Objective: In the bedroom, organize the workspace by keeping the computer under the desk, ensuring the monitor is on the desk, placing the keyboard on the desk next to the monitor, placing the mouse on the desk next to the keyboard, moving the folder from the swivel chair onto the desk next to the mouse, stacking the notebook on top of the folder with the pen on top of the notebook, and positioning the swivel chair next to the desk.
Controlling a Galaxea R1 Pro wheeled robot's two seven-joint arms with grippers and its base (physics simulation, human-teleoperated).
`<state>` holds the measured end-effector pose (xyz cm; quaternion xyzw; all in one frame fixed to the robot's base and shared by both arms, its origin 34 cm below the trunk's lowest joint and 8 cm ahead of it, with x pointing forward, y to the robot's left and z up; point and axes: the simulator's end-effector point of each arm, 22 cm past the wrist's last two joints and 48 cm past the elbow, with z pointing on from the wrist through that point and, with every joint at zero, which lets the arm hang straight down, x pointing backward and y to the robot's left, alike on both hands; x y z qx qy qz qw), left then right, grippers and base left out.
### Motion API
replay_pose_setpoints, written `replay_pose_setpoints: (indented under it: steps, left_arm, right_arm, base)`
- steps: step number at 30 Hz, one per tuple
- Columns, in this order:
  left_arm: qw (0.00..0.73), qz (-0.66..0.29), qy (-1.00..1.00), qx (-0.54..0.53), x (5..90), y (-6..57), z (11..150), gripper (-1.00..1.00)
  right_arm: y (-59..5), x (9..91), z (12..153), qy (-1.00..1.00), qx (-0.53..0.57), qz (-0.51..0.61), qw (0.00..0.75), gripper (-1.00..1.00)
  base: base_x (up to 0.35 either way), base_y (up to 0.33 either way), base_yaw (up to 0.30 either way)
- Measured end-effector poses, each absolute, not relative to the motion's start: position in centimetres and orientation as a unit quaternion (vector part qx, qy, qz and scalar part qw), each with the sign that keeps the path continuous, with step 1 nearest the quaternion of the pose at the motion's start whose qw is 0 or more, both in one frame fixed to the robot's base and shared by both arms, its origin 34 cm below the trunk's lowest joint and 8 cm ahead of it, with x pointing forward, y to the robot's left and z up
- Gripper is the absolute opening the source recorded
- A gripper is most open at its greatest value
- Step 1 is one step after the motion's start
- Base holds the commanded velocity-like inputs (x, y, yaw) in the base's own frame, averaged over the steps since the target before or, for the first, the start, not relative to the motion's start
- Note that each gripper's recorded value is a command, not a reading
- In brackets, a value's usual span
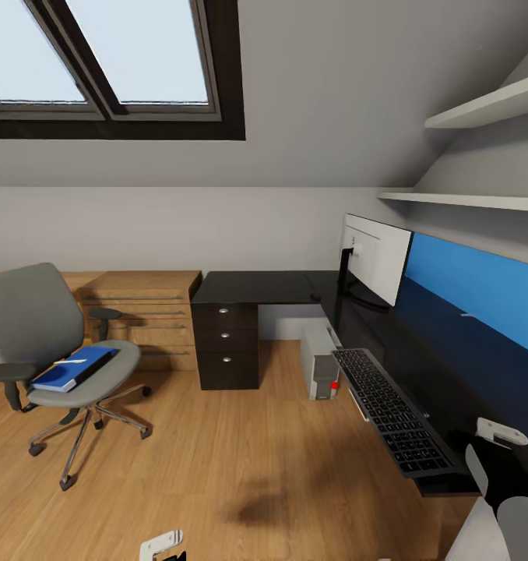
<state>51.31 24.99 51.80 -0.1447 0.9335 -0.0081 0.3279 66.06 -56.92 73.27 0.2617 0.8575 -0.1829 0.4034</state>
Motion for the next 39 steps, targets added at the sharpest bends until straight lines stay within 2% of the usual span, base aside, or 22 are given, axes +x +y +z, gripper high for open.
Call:
replay_pose_setpoints:
  steps: [39]
  left_arm:
    - [0.328, -0.009, 0.934, -0.144, 51.31, 24.86, 51.80, 1.00]
  right_arm:
    - [-56.92, 66.06, 73.26, 0.858, 0.262, -0.183, 0.403, 1.00]
  base:
    - [-0.014, 0.035, 0.000]
